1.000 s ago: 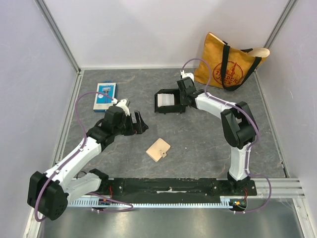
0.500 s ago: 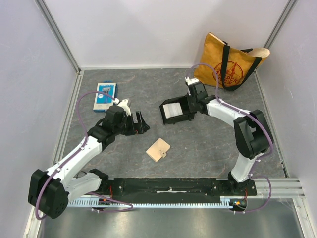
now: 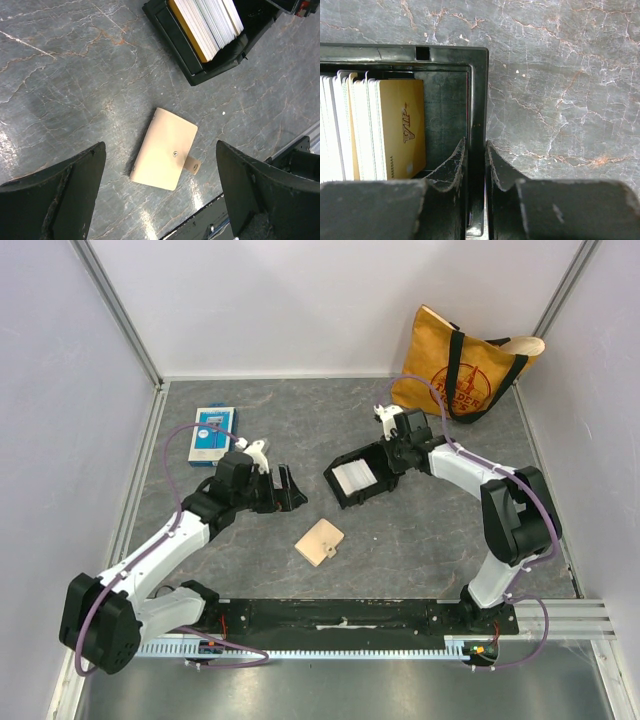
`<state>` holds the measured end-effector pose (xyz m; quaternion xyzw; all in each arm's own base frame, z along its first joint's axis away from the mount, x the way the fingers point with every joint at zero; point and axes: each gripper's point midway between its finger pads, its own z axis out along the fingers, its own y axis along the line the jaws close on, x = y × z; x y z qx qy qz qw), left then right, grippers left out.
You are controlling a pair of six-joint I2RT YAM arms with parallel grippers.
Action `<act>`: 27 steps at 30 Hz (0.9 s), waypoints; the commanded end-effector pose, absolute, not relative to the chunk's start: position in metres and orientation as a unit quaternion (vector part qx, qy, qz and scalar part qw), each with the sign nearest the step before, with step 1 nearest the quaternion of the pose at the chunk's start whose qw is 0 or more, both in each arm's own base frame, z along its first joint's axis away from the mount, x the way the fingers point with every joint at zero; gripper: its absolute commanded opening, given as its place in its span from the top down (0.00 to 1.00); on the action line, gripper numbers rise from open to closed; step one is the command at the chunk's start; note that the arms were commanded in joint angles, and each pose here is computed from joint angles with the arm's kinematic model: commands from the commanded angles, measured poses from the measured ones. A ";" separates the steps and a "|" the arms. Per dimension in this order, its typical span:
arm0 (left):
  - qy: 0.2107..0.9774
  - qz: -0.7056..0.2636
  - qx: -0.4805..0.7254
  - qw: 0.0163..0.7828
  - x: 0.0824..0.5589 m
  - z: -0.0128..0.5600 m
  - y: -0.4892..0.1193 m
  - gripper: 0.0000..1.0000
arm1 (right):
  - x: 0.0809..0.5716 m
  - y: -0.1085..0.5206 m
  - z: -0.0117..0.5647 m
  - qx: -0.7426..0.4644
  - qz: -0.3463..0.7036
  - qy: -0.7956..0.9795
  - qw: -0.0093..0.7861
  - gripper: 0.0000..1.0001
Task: Put the credit cards into the card holder
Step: Move the storage box to the center of the board.
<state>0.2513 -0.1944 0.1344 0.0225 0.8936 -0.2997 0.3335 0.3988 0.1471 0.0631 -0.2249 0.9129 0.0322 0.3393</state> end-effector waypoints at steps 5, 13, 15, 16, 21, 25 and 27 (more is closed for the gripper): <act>0.880 -0.322 0.062 0.343 0.256 0.143 -0.205 0.04 | 0.403 0.137 0.067 -0.290 0.013 0.899 0.327 0.90; 0.879 -0.333 0.077 0.333 0.254 0.141 -0.210 0.04 | 0.407 0.141 0.064 -0.317 0.036 0.900 0.298 0.85; 0.880 -0.333 0.077 0.330 0.254 0.139 -0.211 0.04 | 0.408 0.141 0.068 -0.314 0.037 0.902 0.295 0.83; 0.880 -0.332 0.077 0.331 0.254 0.139 -0.210 0.04 | 0.406 0.141 0.068 -0.312 0.039 0.905 0.288 0.82; 0.880 -0.334 0.077 0.328 0.255 0.138 -0.212 0.04 | 0.396 0.141 0.063 -0.304 0.057 0.912 0.268 0.65; 0.881 -0.336 0.080 0.323 0.253 0.136 -0.213 0.04 | 0.400 0.138 0.068 -0.290 0.058 0.914 0.278 0.51; 0.881 -0.336 0.080 0.323 0.254 0.136 -0.213 0.04 | 0.406 0.137 0.078 -0.282 0.059 0.912 0.291 0.48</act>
